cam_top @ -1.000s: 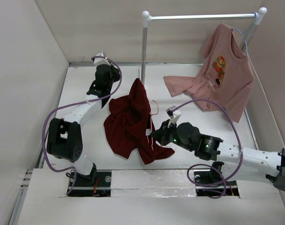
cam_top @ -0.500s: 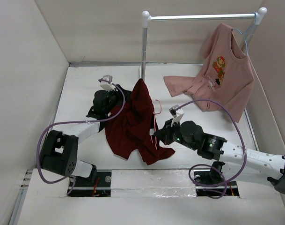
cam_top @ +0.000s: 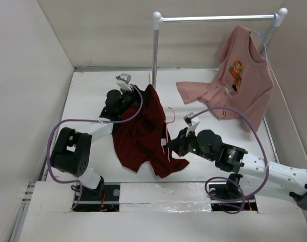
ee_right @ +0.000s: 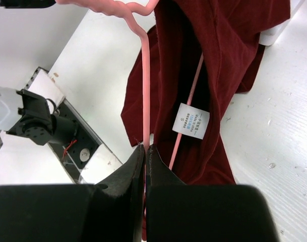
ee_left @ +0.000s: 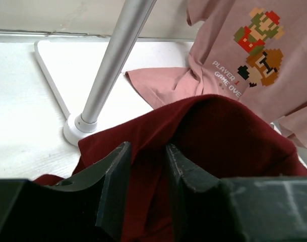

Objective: Place the t-shirt on the hanger

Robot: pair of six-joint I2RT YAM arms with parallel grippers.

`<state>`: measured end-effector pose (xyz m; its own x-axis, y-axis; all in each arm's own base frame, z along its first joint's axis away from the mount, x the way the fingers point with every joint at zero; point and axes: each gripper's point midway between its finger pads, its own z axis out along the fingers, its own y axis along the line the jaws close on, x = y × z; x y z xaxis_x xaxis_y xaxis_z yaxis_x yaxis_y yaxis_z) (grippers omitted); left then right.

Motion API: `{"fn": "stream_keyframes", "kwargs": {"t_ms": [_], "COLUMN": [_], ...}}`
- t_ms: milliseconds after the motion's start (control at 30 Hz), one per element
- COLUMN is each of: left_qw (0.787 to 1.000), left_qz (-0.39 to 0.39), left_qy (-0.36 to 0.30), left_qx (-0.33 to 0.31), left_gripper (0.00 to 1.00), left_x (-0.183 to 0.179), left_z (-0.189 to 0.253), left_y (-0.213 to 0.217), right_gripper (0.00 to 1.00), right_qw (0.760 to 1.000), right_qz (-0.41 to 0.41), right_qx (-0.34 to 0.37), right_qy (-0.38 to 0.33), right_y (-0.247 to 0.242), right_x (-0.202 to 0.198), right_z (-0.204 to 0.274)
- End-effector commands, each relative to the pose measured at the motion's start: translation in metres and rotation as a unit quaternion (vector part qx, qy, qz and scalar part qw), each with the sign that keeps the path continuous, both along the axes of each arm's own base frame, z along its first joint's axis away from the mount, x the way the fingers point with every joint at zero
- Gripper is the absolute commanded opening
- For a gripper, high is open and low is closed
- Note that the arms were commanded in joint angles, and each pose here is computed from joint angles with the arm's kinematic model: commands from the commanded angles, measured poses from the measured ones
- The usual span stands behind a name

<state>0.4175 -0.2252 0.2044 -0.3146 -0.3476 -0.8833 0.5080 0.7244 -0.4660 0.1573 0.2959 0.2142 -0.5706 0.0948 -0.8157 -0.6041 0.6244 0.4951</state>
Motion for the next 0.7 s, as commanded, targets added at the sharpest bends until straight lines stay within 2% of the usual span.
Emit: {"fn": "stream_keyframes", "kwargs": {"t_ms": [0,67,100,133,167,333,467,667], "left_qw": [0.997,0.997,0.997,0.997,0.998,0.995,0.977,0.961], "left_qz": [-0.020,-0.020,-0.022,-0.019,-0.001,0.087,0.211,0.271], "left_qy": [-0.070,-0.071,-0.074,-0.073,-0.068,-0.042,0.018,0.039], "left_qx": [-0.008,-0.005,-0.006,-0.006,-0.005,0.001,0.019,0.034], "left_gripper": [0.28,0.20,0.09,0.03,0.00,0.00,0.00,0.00], "left_x": [0.008,0.011,0.013,0.015,0.020,0.039,0.068,0.087], "left_z": [0.042,0.043,0.046,0.046,0.047,0.051,0.039,0.047], "left_y": [-0.009,-0.010,-0.011,-0.011,-0.007,0.018,0.064,0.088], "right_gripper": [0.00,0.00,0.00,0.00,0.00,0.00,0.00,0.00], "right_qw": [0.998,0.998,0.998,0.998,0.998,0.998,0.998,0.996], "right_qz": [0.010,0.012,0.015,0.015,0.015,0.017,0.034,0.084], "right_qx": [0.046,0.048,0.048,0.049,0.050,0.050,0.044,0.036], "right_qy": [-0.031,-0.033,-0.032,-0.033,-0.032,-0.031,-0.022,0.003], "right_y": [0.002,0.001,0.002,0.001,0.001,-0.002,0.001,0.005], "right_x": [0.001,0.000,-0.001,-0.001,-0.002,-0.004,-0.009,-0.029], "right_z": [0.042,0.044,0.044,0.046,0.047,0.049,0.044,0.042]}}
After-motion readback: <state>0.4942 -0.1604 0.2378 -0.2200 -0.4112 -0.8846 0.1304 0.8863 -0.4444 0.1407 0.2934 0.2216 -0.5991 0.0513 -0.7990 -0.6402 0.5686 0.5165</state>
